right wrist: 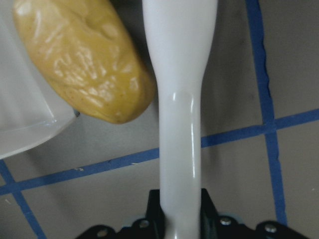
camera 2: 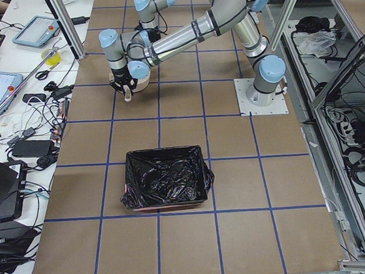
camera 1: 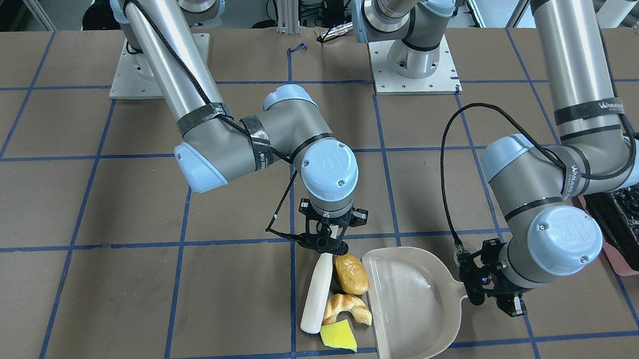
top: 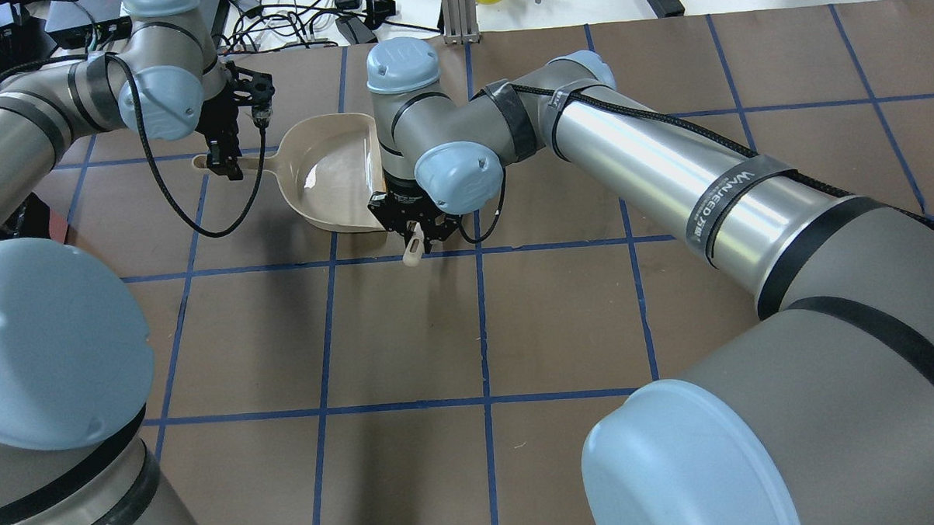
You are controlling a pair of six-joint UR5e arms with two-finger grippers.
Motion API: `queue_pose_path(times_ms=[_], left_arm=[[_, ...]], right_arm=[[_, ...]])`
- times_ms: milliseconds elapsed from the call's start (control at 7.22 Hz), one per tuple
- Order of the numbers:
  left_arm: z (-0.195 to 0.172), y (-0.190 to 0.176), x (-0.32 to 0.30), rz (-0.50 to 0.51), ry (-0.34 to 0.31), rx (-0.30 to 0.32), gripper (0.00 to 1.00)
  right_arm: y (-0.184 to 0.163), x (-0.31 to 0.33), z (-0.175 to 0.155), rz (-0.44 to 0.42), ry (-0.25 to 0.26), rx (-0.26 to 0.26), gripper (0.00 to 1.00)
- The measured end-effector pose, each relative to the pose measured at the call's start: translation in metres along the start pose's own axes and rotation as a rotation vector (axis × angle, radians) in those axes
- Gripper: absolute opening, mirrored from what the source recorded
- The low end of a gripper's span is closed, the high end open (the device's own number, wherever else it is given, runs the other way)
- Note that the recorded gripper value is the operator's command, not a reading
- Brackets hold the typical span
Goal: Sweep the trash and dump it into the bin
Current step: 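Sweep the sponge and potato with the brush toward the dustpan, then push the items further into the dustpan with the brush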
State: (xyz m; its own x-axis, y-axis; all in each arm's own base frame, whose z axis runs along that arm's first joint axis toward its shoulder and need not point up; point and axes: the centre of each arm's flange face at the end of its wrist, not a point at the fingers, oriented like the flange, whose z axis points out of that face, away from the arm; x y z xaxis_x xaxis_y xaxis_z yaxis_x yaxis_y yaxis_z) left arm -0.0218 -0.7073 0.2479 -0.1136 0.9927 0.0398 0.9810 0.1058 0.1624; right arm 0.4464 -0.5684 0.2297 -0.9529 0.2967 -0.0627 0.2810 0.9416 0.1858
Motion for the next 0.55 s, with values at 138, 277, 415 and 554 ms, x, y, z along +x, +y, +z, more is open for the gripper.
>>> queue_pose_path(times_ms=[138,277,415,554], left_arm=[[0.000,0.000,0.000,0.000,0.000,0.000,0.00],[0.000,0.000,0.000,0.000,0.000,0.000,0.00],[-0.001,0.000,0.000,0.001,-0.001,0.001,0.00],[-0.002,0.000,0.000,0.002,-0.003,0.000,0.00]], right_arm=[[0.002,-0.005,0.000,0.030,-0.031,-0.007,0.00],[0.003,-0.010,0.004,0.053,-0.059,-0.013,0.00],[0.005,-0.016,0.009,0.071,-0.080,-0.015,0.00],[0.005,-0.020,0.013,0.087,-0.096,-0.017,0.00]])
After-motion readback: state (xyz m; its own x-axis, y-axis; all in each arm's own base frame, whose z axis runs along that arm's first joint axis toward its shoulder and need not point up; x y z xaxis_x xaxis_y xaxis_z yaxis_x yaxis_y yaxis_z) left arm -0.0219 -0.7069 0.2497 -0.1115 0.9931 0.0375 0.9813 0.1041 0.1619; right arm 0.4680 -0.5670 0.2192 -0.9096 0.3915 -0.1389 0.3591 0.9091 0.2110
